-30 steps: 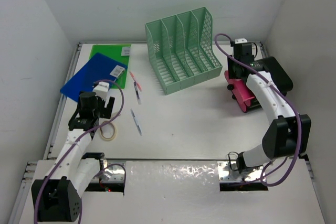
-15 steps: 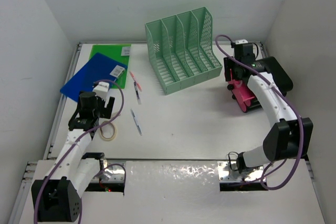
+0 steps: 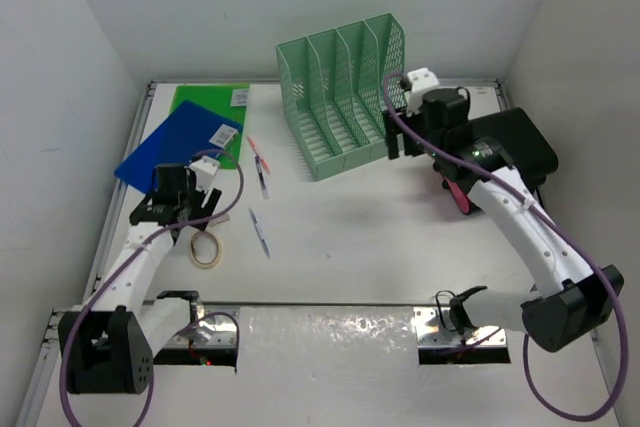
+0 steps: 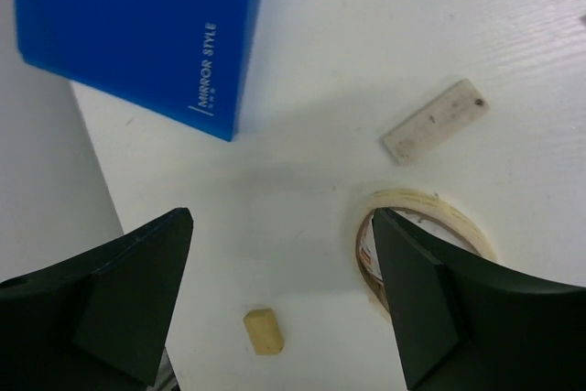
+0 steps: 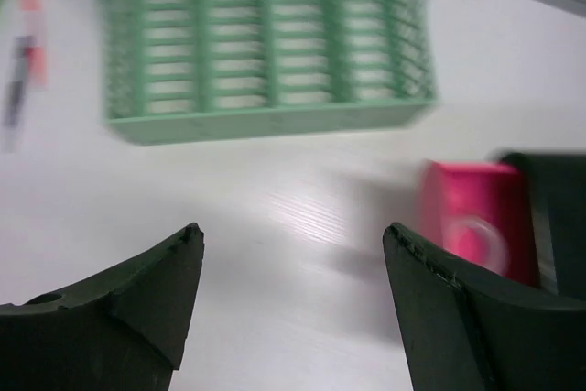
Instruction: Organize the desk
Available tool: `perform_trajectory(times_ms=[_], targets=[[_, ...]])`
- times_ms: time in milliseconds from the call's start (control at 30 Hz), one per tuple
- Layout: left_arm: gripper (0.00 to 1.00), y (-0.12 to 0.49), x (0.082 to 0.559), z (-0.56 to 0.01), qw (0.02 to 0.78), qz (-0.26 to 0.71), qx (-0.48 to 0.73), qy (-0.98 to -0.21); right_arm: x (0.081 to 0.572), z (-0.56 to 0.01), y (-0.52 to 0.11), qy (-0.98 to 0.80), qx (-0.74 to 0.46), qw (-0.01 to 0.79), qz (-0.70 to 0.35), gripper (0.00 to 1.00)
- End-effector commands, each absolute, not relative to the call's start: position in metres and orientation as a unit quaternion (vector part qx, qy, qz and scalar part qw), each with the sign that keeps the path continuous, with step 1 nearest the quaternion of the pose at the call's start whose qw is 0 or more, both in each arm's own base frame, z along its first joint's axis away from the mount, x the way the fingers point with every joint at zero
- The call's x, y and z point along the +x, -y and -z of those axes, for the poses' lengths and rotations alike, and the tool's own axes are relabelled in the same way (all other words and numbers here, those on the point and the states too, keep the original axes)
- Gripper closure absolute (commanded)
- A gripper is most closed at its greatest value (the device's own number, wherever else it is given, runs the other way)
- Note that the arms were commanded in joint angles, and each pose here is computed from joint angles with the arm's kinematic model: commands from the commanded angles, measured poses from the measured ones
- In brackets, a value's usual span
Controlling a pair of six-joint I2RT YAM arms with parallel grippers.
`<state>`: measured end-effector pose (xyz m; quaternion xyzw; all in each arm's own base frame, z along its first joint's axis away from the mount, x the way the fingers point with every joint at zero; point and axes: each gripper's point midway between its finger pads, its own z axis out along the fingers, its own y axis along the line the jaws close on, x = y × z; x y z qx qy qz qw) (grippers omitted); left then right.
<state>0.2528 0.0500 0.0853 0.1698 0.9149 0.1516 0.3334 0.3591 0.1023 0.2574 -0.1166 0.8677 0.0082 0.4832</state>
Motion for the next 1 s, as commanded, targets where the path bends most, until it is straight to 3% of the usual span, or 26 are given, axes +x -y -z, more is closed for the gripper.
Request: perform_trajectory(times_ms=[0, 67, 233, 467, 633, 700, 800, 933, 967], targets=[[0.23, -0.037, 0.251, -0.086, 0.296, -0.102, 0.222, -0.924, 0.345, -0.235, -0.157, -0.860, -0.166, 0.473, -0.095, 0.23], [0.28, -0.035, 0.246, -0.070, 0.256, -0.088, 0.231, -0.934, 0.336, -0.220, -0.175, -0.860, -0.189, 0.460, -0.111, 0.23], [0.30, -0.026, 0.238, -0.044, 0.213, -0.049, 0.256, -0.942, 0.318, -0.195, -0.191, -0.862, -0.215, 0.438, -0.136, 0.23], [0.57, -0.041, 0.232, -0.016, 0.164, -0.081, 0.235, -0.955, 0.302, -0.169, -0.178, -0.872, -0.218, 0.421, -0.121, 0.22], [0.61, -0.059, 0.226, -0.004, 0.155, -0.131, 0.222, -0.954, 0.302, -0.176, -0.156, -0.871, -0.208, 0.440, -0.072, 0.21], [0.69, -0.060, 0.227, 0.001, 0.153, -0.134, 0.220, -0.954, 0.300, -0.179, -0.153, -0.870, -0.209, 0.441, -0.068, 0.20], [0.73, -0.057, 0.227, 0.008, 0.149, -0.122, 0.220, -0.956, 0.298, -0.178, -0.157, -0.869, -0.215, 0.440, -0.077, 0.20], [0.89, -0.053, 0.224, 0.017, 0.144, -0.111, 0.224, -0.958, 0.297, -0.176, -0.157, -0.869, -0.214, 0.439, -0.078, 0.20], [1.00, -0.055, 0.224, 0.018, 0.144, -0.116, 0.221, -0.958, 0.297, -0.176, -0.157, -0.869, -0.214, 0.438, -0.079, 0.20]])
